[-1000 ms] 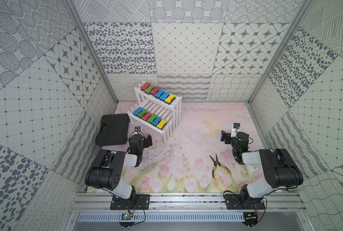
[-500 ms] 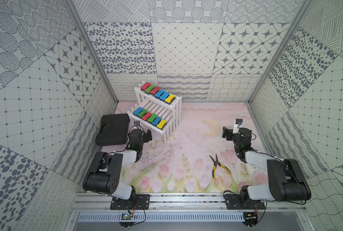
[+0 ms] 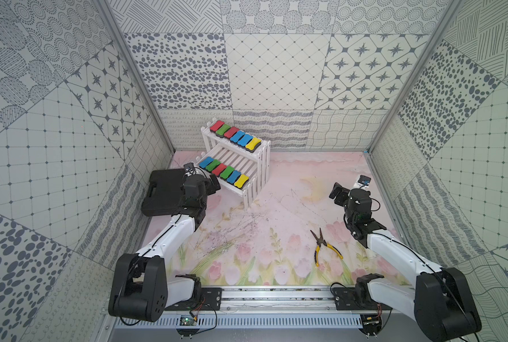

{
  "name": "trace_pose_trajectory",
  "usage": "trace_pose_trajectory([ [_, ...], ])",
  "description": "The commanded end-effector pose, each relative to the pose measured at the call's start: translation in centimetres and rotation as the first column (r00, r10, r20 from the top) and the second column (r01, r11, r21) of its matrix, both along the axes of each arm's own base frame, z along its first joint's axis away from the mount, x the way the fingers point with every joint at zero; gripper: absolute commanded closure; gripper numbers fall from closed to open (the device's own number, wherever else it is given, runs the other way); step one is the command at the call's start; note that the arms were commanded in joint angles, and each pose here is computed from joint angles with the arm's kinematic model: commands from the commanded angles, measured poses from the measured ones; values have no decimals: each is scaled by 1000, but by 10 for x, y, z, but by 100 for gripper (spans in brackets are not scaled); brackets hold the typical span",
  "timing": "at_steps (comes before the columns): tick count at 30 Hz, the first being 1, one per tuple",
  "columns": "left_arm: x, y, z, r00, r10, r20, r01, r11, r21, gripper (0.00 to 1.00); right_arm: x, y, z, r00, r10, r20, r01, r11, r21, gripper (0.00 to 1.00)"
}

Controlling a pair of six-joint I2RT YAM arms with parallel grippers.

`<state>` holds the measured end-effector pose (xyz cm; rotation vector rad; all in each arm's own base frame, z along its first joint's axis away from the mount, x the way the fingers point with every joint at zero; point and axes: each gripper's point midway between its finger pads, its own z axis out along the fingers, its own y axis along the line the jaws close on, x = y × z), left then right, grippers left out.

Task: Remove the whiteboard erasers from the shelf
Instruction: Move the shelf to the center of the board.

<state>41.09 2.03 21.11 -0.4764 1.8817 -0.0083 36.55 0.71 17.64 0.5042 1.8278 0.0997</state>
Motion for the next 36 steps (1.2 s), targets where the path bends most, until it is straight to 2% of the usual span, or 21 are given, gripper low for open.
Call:
trace_pose_trajectory([
  [1,-34,15,-26,958,219,-186,-268,915,-301,1,0,17,-10,999,34,19,-38,967,250,3],
  [3,-36,3,-24,969,167,-180,-223,904,-365,1,0,38,-19,991,115,-71,-91,957,276,3],
  [6,-41,-17,-5,990,66,-127,-118,879,-462,0,3,73,-13,963,229,-143,-179,939,295,3],
  [11,-64,-30,17,996,7,-89,-53,849,-526,0,1,140,-1,943,296,-152,-240,922,305,3],
  [15,-78,-41,23,994,-63,-95,2,843,-538,1,9,214,12,901,400,-168,-333,885,324,3],
  [19,-89,-42,27,992,-77,-102,11,846,-534,0,16,266,29,907,394,-146,-349,900,261,6],
  [24,-97,-43,41,993,-93,-73,41,852,-522,0,24,316,44,910,406,-82,-363,878,313,14],
  [28,-100,-41,52,995,-89,-50,52,861,-506,0,30,343,45,912,399,-94,-354,882,313,20],
  [34,-103,-40,59,994,-94,-53,56,872,-486,0,37,368,37,923,363,-128,-308,895,322,35],
  [36,-103,-39,63,995,-91,-46,58,877,-477,0,39,376,37,924,358,-132,-301,896,325,37],
])
